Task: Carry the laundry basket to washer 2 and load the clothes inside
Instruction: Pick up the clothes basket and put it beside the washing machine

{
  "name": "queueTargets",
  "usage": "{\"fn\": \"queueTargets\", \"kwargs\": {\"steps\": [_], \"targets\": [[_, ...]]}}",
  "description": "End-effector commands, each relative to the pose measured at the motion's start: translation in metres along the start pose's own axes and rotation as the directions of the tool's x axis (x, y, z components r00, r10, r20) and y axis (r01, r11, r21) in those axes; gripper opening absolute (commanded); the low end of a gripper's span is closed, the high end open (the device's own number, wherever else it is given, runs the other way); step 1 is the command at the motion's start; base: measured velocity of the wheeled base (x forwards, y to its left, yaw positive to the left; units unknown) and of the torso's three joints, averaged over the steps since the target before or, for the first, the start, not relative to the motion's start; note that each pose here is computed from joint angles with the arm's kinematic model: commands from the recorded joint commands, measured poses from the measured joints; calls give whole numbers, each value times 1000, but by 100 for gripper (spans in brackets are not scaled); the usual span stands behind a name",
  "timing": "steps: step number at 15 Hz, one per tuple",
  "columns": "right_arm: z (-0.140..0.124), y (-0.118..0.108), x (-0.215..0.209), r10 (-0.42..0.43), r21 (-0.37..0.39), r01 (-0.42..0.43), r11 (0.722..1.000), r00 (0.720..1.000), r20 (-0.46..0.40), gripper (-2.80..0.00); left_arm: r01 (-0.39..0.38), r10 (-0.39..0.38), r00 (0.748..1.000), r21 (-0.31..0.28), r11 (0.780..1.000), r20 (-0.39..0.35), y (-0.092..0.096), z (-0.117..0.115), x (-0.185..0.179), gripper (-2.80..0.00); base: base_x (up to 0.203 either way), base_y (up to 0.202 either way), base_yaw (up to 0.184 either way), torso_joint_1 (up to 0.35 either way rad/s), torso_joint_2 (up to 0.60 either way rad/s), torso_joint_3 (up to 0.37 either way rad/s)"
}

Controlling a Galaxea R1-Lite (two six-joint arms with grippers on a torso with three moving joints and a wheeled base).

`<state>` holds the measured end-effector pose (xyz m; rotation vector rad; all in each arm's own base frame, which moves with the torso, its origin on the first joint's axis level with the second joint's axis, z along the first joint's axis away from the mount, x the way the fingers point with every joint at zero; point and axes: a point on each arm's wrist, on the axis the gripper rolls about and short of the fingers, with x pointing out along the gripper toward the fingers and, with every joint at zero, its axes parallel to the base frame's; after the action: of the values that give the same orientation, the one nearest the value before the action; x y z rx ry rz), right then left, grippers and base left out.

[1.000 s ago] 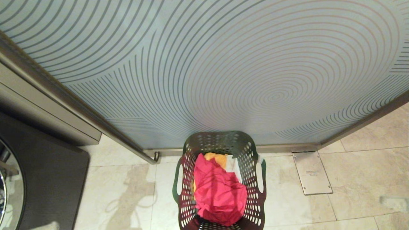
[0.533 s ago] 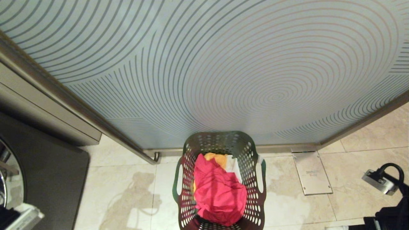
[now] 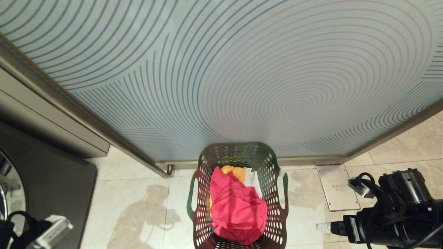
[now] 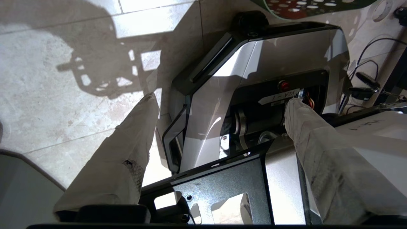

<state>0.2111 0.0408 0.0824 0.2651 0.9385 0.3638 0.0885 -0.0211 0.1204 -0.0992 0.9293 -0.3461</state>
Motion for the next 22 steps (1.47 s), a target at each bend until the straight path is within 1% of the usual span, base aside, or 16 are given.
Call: {"fn": "queueTargets", "kwargs": {"steps": [1,3,4,5,6,7,9,10,11,12,14,16,19,22], "targets": [[0,-6,19,-12,4,12,1000,999,-44,0,-4,3,998,-16,1000,-60,2,0,10,0,0,0,0,0,0,0],[1,-5,23,-14,2,14,1000,999,-53,0,-10,7,995,-33,999,-101,5,8,24,0,0,0,0,0,0,0],[2,-6,25,-38,-1,38,999,998,-53,0,-12,8,993,-38,999,-116,6,14,32,0,0,0,0,0,0,0],[1,-6,25,-42,-1,42,999,998,-53,0,-9,5,993,-36,999,-118,6,21,39,0,0,0,0,0,0,0],[1,-6,25,-42,0,42,999,998,-54,0,-3,0,995,-30,1000,-101,5,30,42,0,0,0,0,0,0,0],[1,-7,25,-42,2,42,999,998,-56,0,10,-13,996,-37,999,-90,4,35,43,0,0,0,0,0,0,0],[-1,-6,23,-43,5,43,999,998,-56,0,60,-66,995,-87,994,-68,0,40,41,0,0,0,0,0,0,0],[0,-5,21,-42,2,42,999,998,-46,0,56,-62,997,-113,992,-49,-2,45,40,0,0,0,0,0,0,0],[2,-5,20,-51,-3,51,999,998,-32,0,34,-38,999,-123,992,-35,-2,49,40,0,0,0,0,0,0,0],[3,-5,19,-69,-6,69,998,997,-23,0,24,-28,999,-122,992,-34,-2,50,40,0,0,0,0,0,0,0],[5,-5,19,-91,-11,91,996,996,-10,0,32,-36,999,-127,991,-28,-3,53,41,0,0,0,0,0,0,0],[5,-4,18,-95,-15,95,995,995,-8,0,44,-50,998,-114,992,-50,-7,54,45,0,0,0,0,0,0,0],[10,-3,17,-100,-21,101,995,995,13,0,53,-59,997,-106,993,-55,-9,55,46,0,0,0,0,0,0,0],[15,-2,15,-112,-34,113,993,993,37,0,52,-59,996,-105,993,-64,-9,53,47,0,0,0,0,4,1,-132]]}}
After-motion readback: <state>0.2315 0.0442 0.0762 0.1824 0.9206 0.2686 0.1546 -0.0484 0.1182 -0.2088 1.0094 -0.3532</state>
